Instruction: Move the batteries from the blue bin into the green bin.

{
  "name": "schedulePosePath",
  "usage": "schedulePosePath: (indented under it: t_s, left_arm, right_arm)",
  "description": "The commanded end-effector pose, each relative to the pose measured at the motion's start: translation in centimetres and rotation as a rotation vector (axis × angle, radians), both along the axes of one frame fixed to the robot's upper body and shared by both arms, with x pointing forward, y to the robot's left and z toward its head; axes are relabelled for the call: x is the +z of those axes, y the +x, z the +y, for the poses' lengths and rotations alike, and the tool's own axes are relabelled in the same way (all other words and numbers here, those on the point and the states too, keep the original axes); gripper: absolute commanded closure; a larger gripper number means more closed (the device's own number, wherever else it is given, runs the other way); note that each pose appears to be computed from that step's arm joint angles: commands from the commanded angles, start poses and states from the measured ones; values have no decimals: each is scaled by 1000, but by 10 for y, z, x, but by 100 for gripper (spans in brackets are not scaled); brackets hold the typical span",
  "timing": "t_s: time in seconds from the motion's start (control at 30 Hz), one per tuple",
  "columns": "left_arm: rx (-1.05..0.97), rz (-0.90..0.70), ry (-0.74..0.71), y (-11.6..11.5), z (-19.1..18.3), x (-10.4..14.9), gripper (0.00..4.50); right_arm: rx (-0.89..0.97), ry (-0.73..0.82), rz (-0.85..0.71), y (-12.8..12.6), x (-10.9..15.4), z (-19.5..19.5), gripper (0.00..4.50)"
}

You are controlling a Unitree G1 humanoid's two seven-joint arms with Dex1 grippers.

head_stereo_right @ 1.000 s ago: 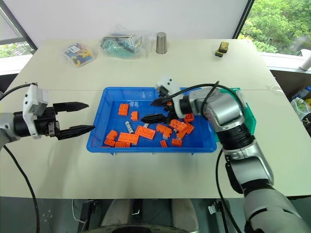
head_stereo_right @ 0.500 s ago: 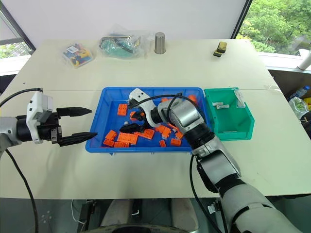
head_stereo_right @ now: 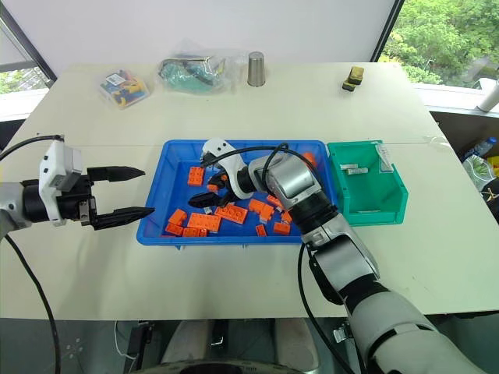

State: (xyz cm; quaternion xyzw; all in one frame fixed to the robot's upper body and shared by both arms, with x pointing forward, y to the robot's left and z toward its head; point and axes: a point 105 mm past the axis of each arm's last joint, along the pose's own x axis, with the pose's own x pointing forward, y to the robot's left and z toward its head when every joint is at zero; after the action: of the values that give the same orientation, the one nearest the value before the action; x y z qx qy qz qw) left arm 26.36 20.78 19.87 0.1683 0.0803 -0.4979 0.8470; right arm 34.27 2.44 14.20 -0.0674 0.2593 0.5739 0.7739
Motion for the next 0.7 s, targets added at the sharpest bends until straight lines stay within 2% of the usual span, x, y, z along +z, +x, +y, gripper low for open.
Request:
schedulePosePath:
  t_s: [0.03,0.27,0.43,0.6,0.7]
  left_arm:
    - [-13,-48,0,-1,-1,11,0]
    - [-26,-57,6,3,-3,12,0]
    - [-28,-65,5,5,-5,15,0]
    - [-25,-66,13,2,-3,15,0]
    - [-21,-71,12,3,-3,16,0]
  right_arm:
    - [32,22,-7,-15,8,2,3]
    - [-6,-4,31,-12,-14,6,3]
    - [-92,18,39,10,-15,6,3]
    - [-104,-43,29,19,-33,-2,3]
    - [-72,-71,18,14,-42,-2,85]
